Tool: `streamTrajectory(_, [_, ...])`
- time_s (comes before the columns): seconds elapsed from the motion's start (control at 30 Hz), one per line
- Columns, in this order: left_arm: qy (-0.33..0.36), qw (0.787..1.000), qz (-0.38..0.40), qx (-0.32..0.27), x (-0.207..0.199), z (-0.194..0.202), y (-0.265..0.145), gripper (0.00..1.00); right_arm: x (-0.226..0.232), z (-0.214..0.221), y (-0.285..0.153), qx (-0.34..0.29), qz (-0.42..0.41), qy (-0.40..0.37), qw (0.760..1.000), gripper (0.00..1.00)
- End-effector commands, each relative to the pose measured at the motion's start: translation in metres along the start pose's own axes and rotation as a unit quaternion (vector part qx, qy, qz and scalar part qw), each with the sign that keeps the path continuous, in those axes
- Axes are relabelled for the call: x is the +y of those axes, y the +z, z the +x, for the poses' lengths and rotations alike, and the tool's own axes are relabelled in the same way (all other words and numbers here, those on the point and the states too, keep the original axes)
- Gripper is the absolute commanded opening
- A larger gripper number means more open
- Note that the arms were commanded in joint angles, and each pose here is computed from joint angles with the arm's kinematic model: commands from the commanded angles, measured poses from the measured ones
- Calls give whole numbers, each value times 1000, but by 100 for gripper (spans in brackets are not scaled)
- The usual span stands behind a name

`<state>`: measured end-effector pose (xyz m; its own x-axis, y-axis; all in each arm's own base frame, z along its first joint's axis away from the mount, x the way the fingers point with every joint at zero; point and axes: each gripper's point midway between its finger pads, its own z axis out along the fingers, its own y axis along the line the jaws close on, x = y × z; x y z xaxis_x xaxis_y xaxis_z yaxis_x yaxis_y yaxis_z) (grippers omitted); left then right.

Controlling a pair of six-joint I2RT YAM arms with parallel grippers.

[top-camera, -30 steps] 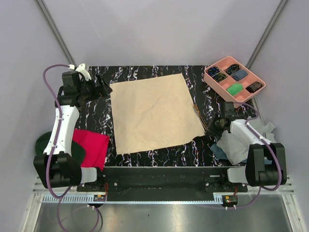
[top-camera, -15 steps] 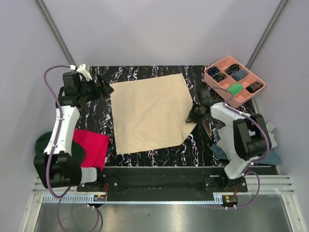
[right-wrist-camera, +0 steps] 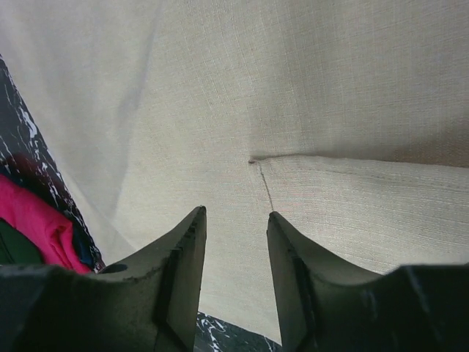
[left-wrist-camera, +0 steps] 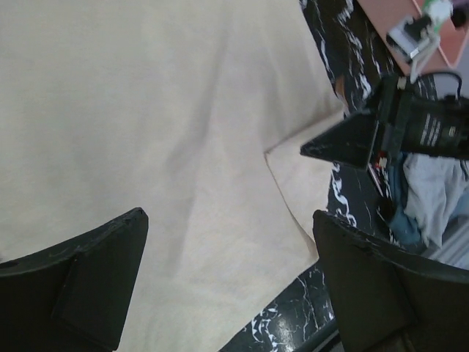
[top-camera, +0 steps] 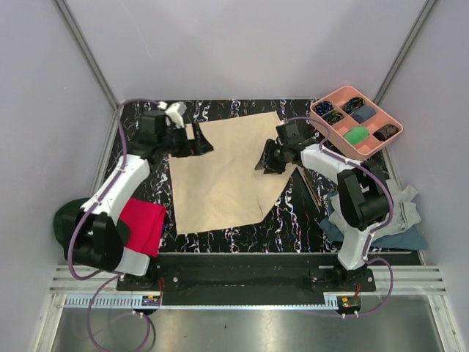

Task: Fold the napkin, place the utensils inside, and roll it up
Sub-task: Fold the napkin

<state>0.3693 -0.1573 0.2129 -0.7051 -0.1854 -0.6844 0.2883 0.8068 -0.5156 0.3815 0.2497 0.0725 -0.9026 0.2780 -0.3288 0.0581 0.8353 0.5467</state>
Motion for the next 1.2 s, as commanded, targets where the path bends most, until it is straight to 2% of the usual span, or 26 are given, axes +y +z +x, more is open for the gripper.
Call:
streamTrajectory(0.0, [24, 997, 76, 25, -51, 26, 43, 94, 9, -40, -54, -73, -38, -2, 997, 49])
streamTrajectory(0.03, [19, 996, 81, 31, -56, 32, 51, 94, -5, -52, -64, -87, -34, 13, 996, 49])
streamTrajectory(0.23, [37, 987, 129, 88, -96, 77, 110, 69, -35, -63, -130, -143, -48, 28, 988, 52])
streamTrajectory(0.27, [42, 986, 133, 96, -101, 83, 117, 63, -46, -62, -134, -146, -40, 38, 988, 52])
streamTrajectory(0.37, [53, 982, 132, 126, -111, 105, 144, 57, -51, -55, -147, -155, -44, 40, 986, 53])
streamTrajectory(0.4, [56, 982, 123, 134, -110, 113, 156, 51, -52, -53, -149, -154, -46, 42, 986, 54])
streamTrajectory(0.53, [45, 984, 83, 151, -97, 128, 176, 47, -51, -46, -156, -155, -54, 41, 986, 54])
streamTrajectory(0.77, [65, 987, 19, 146, -75, 139, 195, 41, -51, -39, -156, -146, -61, 38, 987, 55])
streamTrajectory(1.03, [97, 984, 2, 147, -71, 145, 208, 40, -55, -32, -150, -133, -60, 44, 988, 56])
streamTrajectory(1.17, [117, 982, -18, 150, -68, 147, 214, 34, -55, -29, -148, -127, -61, 46, 989, 56])
